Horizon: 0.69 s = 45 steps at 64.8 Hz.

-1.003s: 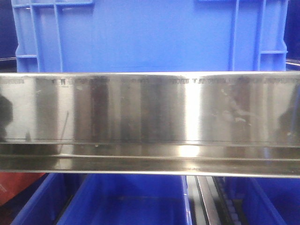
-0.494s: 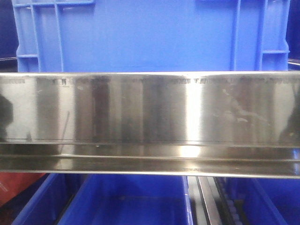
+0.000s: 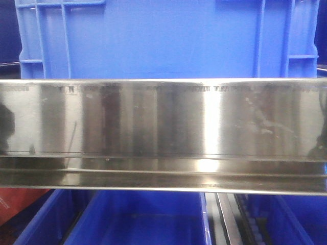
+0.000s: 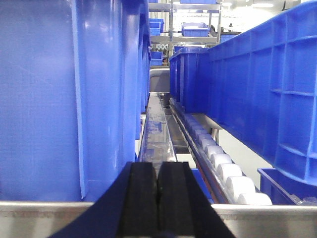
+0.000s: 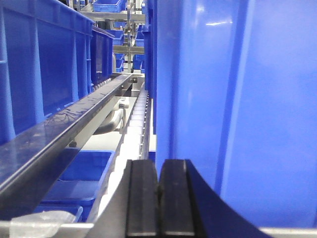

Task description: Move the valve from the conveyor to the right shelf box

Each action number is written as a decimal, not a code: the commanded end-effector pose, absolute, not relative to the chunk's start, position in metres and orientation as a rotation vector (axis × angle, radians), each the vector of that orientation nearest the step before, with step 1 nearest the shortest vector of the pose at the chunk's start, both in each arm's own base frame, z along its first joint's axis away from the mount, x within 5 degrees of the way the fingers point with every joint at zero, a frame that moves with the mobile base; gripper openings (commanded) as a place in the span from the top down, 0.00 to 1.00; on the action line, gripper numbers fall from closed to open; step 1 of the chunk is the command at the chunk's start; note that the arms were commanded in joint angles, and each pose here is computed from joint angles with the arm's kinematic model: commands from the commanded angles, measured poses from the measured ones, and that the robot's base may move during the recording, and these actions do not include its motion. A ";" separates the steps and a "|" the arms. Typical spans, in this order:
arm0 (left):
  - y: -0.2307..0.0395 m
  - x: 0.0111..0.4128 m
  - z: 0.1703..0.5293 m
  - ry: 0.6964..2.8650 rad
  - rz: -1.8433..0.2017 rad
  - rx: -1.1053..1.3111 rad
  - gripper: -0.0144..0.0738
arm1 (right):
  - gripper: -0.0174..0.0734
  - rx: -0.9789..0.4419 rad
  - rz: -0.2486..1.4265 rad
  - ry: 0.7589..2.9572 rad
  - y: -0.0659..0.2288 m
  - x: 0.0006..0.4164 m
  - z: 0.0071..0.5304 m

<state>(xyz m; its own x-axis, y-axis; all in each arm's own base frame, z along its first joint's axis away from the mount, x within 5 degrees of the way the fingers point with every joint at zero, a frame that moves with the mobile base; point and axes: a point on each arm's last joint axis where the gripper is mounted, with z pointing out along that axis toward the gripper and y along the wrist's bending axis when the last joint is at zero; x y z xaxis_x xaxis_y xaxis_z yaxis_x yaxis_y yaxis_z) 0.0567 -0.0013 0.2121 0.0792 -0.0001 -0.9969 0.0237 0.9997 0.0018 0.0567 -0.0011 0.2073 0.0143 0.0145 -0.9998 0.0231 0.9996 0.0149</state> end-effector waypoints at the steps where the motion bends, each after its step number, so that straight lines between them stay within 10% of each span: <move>1: -0.001 0.056 0.215 1.465 -0.026 0.013 0.96 | 0.98 0.045 -0.005 1.494 -0.002 0.056 0.212; 45: -0.001 0.056 0.215 1.465 -0.026 0.013 0.96 | 0.98 0.060 0.007 1.459 -0.002 0.056 0.215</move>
